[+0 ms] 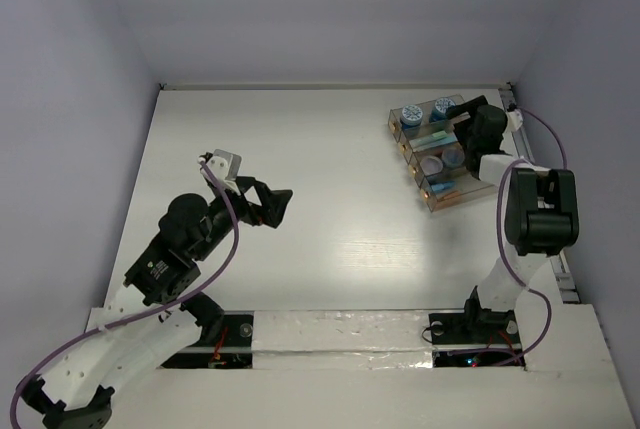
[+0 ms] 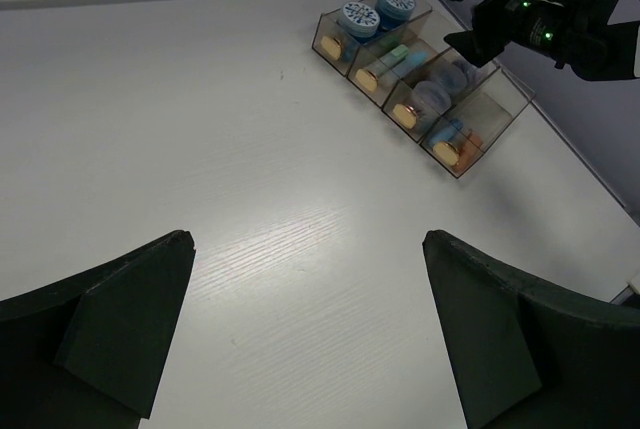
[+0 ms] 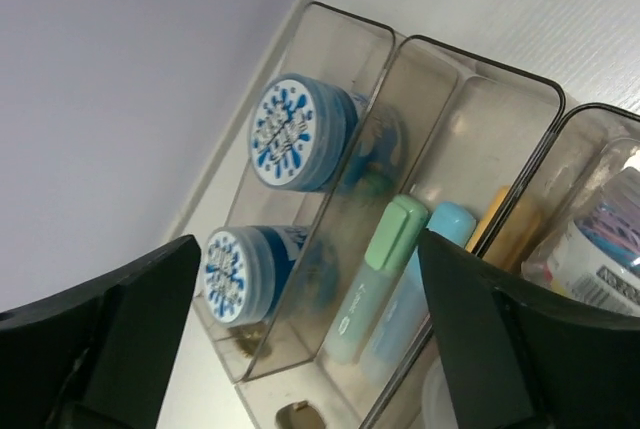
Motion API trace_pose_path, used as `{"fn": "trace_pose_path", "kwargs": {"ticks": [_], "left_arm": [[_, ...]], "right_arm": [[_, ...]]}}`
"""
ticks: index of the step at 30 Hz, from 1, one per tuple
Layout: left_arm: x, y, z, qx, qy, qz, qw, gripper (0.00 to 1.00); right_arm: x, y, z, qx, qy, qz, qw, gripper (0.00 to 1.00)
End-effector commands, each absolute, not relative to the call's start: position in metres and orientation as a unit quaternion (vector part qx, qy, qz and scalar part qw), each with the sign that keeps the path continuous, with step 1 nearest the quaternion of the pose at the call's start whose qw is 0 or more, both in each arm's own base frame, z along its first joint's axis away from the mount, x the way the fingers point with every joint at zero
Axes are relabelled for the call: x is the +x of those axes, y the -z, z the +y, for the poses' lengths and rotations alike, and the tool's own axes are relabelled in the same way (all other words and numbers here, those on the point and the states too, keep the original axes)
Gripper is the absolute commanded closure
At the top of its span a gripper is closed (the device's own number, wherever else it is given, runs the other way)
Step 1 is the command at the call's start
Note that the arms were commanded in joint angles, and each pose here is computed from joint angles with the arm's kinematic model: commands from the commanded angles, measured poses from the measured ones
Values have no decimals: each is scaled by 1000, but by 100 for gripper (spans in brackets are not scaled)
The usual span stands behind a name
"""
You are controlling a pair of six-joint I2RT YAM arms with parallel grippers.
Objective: Sort the stationery into containers
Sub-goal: Place the pen in the storage box, then reset both arms
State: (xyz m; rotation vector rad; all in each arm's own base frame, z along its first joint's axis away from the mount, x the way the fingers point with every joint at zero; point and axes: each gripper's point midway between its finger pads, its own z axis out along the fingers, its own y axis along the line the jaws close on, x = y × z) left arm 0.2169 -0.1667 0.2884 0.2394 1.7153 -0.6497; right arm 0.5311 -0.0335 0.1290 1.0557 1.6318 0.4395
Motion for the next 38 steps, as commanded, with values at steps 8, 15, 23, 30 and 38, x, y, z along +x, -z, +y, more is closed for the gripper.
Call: {"fn": "trace_pose_path", "kwargs": {"ticks": [8, 15, 23, 30, 38], "left_arm": [[219, -305, -161, 97, 289, 713, 631, 1], [221, -320, -148, 76, 292, 693, 654, 1], [216, -349, -137, 55, 316, 654, 686, 1], [194, -432, -113, 37, 314, 582, 749, 1], [192, -447, -103, 24, 299, 571, 764, 1]], "right_arm": [[471, -287, -5, 323, -291, 605, 668, 13], [369, -386, 35, 175, -346, 550, 740, 0], [252, -456, 44, 108, -333, 476, 807, 0], [181, -488, 41, 91, -296, 439, 844, 0], [180, -481, 41, 88, -284, 456, 839, 0]]}}
